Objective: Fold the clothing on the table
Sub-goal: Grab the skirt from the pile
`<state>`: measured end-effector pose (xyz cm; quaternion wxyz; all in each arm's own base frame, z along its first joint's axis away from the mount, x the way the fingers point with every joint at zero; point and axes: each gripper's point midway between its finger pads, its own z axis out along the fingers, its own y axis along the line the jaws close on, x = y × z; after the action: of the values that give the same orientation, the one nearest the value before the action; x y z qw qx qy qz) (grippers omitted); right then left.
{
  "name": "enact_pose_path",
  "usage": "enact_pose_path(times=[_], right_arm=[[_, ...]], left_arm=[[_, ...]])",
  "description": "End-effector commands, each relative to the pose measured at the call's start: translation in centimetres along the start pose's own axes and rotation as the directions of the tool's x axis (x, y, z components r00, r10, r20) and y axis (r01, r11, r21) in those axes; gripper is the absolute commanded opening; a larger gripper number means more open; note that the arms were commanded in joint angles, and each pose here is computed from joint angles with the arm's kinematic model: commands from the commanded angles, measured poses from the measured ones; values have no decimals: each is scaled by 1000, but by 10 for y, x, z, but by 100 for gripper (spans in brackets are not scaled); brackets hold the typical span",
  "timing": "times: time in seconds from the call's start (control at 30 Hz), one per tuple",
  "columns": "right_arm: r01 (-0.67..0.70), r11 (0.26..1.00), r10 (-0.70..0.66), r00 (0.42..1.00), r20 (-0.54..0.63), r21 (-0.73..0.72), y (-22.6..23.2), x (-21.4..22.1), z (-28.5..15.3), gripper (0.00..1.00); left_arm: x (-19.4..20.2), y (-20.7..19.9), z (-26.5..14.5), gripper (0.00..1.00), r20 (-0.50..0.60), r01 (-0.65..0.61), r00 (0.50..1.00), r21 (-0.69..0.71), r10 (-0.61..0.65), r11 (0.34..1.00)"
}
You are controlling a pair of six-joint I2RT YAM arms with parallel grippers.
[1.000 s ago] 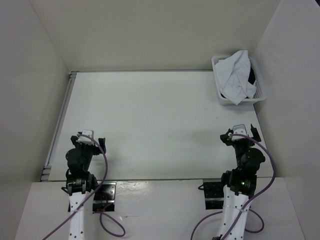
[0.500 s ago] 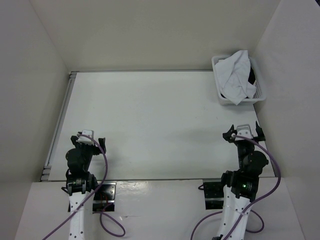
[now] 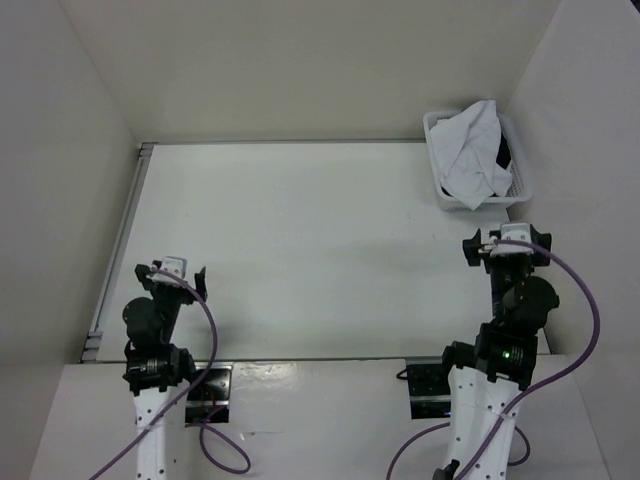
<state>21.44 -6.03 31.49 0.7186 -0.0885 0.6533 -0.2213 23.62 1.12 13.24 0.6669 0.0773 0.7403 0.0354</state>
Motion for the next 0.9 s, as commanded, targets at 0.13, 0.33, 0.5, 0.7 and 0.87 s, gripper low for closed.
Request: enact_pose_path(times=[0.13, 0.33, 0.5, 0.7, 0.87], right_arm=[[-125, 992, 124, 984, -129, -3, -16, -16, 34, 99], [-227, 974, 219, 935, -278, 2, -19, -3, 77, 99], [-295, 955, 248, 847, -470, -27, -3, 33, 132, 99], [-250, 965, 149, 780, -608, -83, 48, 75, 186, 99], [-242, 966, 125, 744, -656, -91, 66, 108, 226, 99]], left_arm=[[-209, 44, -82, 99, 507, -53, 842, -265, 186, 963], [-167, 94, 0, 99, -149, -48, 989, -304, 2, 952], [-135, 87, 50, 99, -470, 7, 878, -180, -92, 984], [-153, 62, 61, 99, -290, 172, 936, -118, -199, 978], [-198, 57, 29, 99, -83, 157, 983, -95, -165, 983]])
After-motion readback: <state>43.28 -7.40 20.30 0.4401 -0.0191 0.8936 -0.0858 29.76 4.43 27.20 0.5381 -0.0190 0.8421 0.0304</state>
